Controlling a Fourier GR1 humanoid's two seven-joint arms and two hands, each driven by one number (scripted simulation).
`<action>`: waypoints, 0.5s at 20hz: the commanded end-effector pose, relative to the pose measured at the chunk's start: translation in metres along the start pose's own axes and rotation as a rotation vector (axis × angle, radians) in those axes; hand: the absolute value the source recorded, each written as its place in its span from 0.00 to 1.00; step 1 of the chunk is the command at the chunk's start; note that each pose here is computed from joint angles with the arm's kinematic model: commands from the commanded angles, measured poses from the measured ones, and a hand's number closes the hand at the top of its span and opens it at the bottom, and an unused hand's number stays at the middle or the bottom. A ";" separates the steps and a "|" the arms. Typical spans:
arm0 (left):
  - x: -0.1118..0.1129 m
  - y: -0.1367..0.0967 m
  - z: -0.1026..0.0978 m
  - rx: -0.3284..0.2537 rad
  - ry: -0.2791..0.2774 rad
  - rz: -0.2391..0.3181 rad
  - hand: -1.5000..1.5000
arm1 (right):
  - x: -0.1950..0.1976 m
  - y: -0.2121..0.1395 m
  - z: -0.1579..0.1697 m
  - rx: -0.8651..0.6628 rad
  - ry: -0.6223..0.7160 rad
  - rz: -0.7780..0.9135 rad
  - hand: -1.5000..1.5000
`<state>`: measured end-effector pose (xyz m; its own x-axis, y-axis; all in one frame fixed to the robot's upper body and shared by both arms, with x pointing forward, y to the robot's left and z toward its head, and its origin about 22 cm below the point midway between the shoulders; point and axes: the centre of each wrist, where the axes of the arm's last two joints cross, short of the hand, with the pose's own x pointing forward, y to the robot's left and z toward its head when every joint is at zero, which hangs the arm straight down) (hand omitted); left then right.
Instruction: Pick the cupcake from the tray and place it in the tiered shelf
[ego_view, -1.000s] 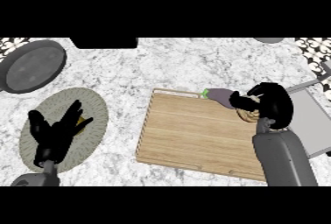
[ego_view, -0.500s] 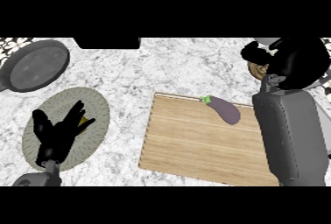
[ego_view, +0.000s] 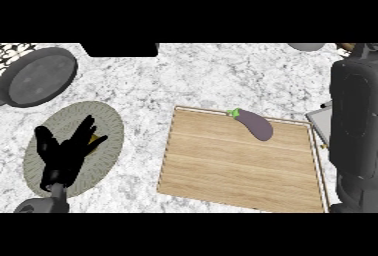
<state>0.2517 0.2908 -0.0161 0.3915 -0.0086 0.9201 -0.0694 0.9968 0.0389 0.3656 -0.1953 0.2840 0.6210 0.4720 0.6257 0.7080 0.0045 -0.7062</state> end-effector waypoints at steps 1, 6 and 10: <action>0.003 0.017 0.005 0.021 0.059 -0.013 0.50 | 0.019 -0.038 -0.019 -0.021 0.214 0.059 1.00; -0.010 0.005 0.002 0.029 0.056 -0.007 0.50 | 0.010 -0.066 -0.057 -0.074 0.215 0.056 1.00; -0.020 0.016 0.006 0.031 0.063 -0.006 0.50 | 0.003 -0.073 -0.078 -0.082 0.220 0.050 1.00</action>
<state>0.2514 0.2905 -0.0170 0.3872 -0.0123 0.9219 -0.0659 0.9970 0.0410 0.3502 -0.2517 0.3478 0.6495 0.3934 0.6507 0.7300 -0.0831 -0.6784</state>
